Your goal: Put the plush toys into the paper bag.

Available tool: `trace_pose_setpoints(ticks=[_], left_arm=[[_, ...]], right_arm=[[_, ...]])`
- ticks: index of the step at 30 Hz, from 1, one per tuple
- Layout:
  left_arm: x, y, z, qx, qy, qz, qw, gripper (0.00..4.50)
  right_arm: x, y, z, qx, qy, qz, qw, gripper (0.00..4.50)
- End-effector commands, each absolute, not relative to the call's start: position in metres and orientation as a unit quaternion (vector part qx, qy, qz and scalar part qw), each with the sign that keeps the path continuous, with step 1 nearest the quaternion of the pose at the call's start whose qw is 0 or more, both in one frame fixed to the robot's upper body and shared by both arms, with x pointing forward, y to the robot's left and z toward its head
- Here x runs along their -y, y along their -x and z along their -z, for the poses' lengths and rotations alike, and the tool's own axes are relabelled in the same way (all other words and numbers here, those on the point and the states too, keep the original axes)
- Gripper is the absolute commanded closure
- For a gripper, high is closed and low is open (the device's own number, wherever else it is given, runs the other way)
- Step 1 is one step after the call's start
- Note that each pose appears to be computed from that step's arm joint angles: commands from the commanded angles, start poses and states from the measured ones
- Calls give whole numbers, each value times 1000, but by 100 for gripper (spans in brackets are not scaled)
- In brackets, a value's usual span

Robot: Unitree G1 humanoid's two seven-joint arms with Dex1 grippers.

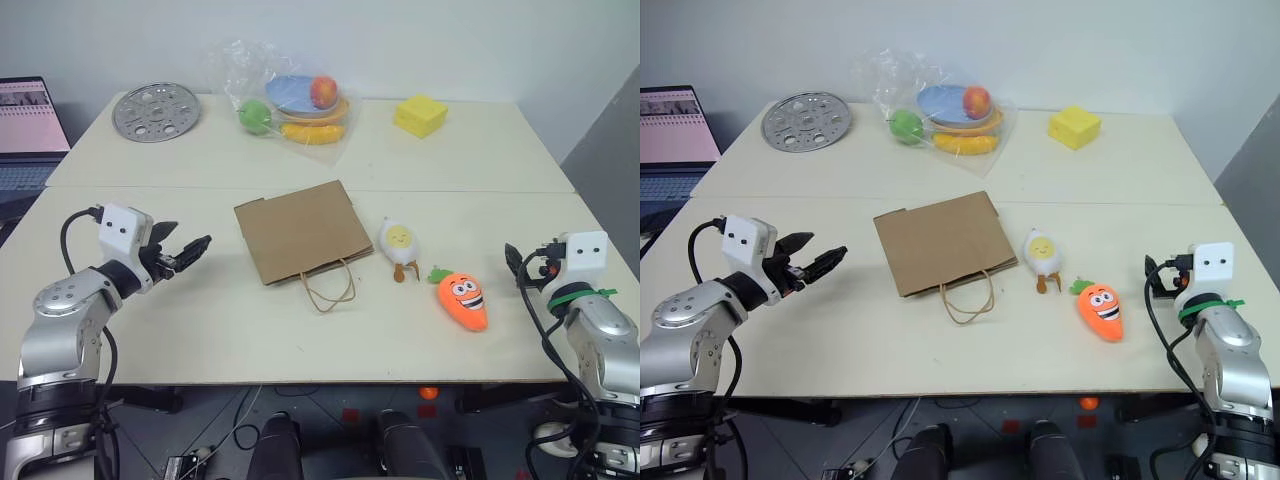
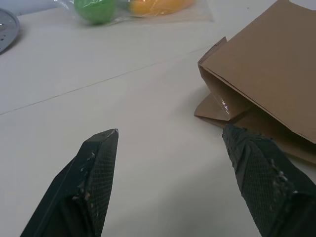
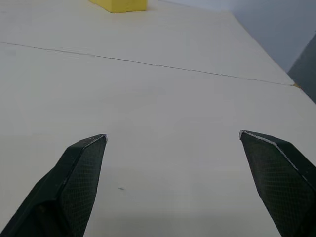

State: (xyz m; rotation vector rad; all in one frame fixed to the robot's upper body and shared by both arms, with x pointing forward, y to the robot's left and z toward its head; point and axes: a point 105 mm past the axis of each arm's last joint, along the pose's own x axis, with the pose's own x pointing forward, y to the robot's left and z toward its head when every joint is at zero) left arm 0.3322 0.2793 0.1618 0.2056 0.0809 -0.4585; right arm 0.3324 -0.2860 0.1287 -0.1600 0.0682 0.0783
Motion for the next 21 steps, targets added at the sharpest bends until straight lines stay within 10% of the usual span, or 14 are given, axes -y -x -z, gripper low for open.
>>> trace_pose_setpoints(ticks=[1, 8, 21], left_arm=[[-241, -316, -214, -1, -158, 365, 918, 90], [-149, -304, -216, -16, -247, 568, 785, 90], [-96, -305, -165, 3, -416, 637, 649, 90]], right_arm=[[225, -309, -172, -3, 96, -265, 959, 0], [164, -271, -182, -45, 149, -460, 874, 0], [146, -265, -194, -14, 138, -434, 890, 0]])
